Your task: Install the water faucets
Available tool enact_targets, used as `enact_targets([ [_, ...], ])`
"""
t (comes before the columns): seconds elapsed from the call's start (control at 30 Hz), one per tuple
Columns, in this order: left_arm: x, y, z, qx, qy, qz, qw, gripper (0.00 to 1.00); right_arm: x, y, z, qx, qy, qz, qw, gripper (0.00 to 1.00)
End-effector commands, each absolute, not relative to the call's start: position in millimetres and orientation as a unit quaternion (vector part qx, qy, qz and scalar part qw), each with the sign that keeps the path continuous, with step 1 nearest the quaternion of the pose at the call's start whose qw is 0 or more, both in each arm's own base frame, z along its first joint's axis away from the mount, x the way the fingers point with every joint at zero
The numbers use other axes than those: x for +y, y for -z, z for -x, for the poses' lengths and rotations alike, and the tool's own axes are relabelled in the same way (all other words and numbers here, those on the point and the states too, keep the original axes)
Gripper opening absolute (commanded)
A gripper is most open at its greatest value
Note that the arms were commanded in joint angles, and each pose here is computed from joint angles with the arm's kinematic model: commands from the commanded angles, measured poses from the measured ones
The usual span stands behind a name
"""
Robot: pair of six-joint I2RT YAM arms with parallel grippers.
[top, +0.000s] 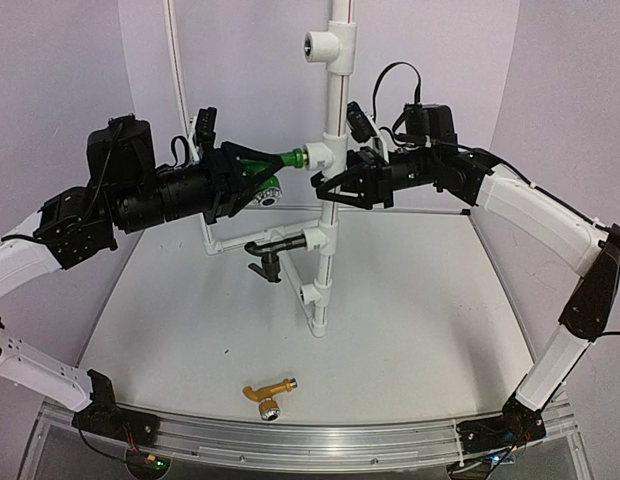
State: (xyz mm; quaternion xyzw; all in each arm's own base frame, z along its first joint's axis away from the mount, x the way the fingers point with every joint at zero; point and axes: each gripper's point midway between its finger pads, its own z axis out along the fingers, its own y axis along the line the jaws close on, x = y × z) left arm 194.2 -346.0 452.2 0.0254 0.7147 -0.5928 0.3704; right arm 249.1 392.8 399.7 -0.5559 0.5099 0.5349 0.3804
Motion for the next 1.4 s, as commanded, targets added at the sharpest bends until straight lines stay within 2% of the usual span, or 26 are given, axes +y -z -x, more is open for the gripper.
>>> enact_targets([
  [0.0, -332, -481, -202, 0.683, 0.525, -0.113, 0.495, 0.27, 390, -413, -239, 0.503, -0.553, 0.551, 0.371, 0.0],
  [0.23, -317, -485, -195, 0.645, 0.44, -0.218, 0.585, 0.3, 389, -407, -238, 0.509, -0.552, 0.549, 0.366, 0.0],
  [0.33, -319, -482, -191, 0.639, 0.404, -0.272, 0.596, 0.43, 388, -405, -239, 0.511, -0.552, 0.548, 0.365, 0.0],
  [0.4, -323, -478, -189, 0.642, 0.385, -0.304, 0.59, 0.58, 388, -405, -239, 0.512, -0.552, 0.547, 0.366, 0.0],
  [0.47, -326, -477, -189, 0.646, 0.373, -0.319, 0.585, 0.69, 387, -405, -240, 0.514, -0.551, 0.546, 0.366, 0.0],
  [0.63, -321, -473, -182, 0.652, 0.378, -0.326, 0.571, 0.81, 386, -405, -243, 0.519, -0.551, 0.541, 0.366, 0.0],
  [0.93, -295, -448, -182, 0.677, 0.397, -0.257, 0.564, 0.94, 385, -404, -242, 0.522, -0.555, 0.539, 0.36, 0.0],
  [1.37, -316, -421, -188, 0.687, 0.447, -0.217, 0.529, 0.94, 384, -404, -240, 0.521, -0.561, 0.538, 0.353, 0.0],
])
